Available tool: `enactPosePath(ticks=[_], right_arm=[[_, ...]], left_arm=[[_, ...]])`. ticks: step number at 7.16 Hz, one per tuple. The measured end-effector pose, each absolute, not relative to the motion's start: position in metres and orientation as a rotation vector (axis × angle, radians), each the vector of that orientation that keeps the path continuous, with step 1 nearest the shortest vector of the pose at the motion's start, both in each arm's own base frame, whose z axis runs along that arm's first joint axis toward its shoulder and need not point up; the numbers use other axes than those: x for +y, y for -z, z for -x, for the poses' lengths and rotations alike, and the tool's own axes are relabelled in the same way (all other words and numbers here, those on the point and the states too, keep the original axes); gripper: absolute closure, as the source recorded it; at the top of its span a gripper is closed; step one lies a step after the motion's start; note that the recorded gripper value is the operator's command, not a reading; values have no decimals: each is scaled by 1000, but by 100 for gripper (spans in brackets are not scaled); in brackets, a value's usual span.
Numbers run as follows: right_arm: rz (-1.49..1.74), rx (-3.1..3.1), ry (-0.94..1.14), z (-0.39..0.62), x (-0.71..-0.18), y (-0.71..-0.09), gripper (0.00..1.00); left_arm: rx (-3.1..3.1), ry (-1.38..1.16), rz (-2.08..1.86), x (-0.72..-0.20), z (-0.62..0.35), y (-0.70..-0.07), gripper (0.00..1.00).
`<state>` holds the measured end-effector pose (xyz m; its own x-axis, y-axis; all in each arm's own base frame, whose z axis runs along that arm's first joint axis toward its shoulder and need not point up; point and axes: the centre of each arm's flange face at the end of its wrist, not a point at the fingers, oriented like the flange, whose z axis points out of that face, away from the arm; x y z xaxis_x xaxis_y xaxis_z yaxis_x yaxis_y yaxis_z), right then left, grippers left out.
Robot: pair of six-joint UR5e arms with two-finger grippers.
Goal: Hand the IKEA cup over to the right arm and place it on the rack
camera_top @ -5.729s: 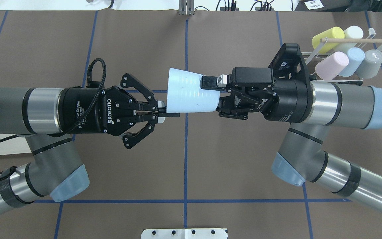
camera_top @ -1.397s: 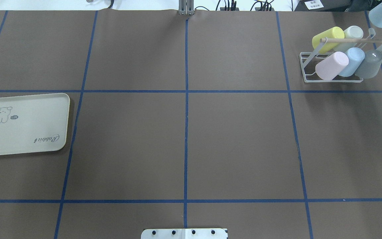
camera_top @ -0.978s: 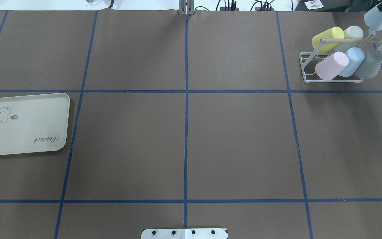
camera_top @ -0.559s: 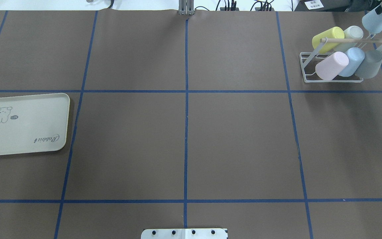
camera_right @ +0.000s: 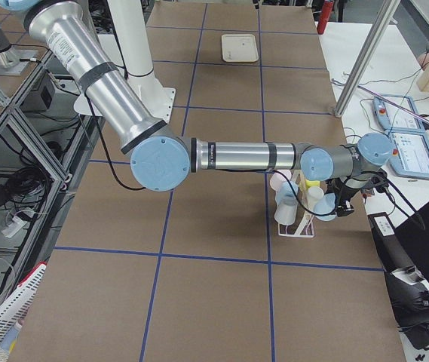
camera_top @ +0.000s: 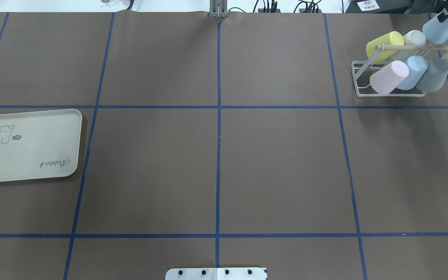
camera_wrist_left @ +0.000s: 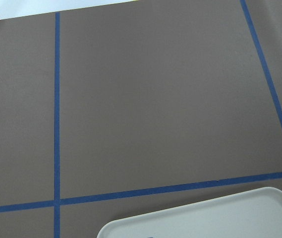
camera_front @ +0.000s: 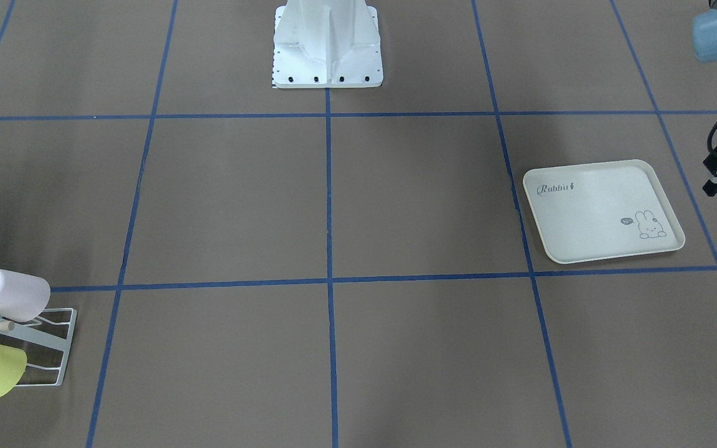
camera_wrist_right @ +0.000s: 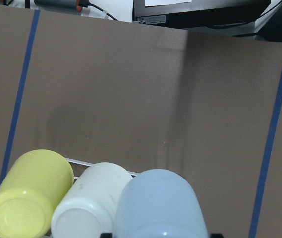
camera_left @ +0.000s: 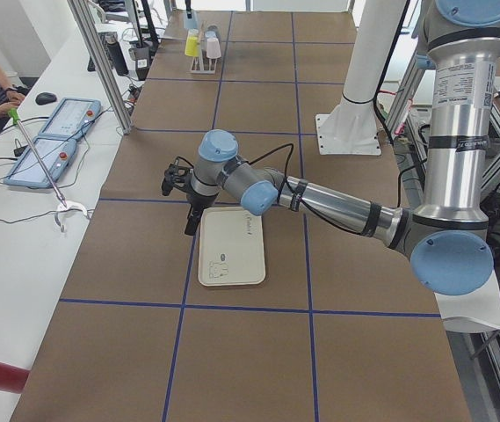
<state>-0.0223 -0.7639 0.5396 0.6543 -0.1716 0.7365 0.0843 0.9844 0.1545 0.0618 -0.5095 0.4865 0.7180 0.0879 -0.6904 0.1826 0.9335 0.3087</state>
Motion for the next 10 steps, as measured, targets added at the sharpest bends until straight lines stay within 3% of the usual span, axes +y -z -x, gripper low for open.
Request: enactPosePath(ticks=[5, 6, 7, 8, 10], right_arm=[[-65, -815, 178, 56, -752, -564, 78], [-62, -790, 185, 62, -751, -568, 73], [-60, -775, 188, 64, -751, -570, 9], [-60, -769, 188, 65, -751, -570, 1], [-62, -767, 187, 65, -752, -569, 1]], left_arm=[[777, 59, -371, -509, -62, -485, 0], [779, 63, -368, -509, -62, -485, 0], [785, 65, -363, -509, -63, -485, 0], [790, 65, -360, -508, -63, -484, 0], [799, 75, -355, -509, -64, -482, 0]])
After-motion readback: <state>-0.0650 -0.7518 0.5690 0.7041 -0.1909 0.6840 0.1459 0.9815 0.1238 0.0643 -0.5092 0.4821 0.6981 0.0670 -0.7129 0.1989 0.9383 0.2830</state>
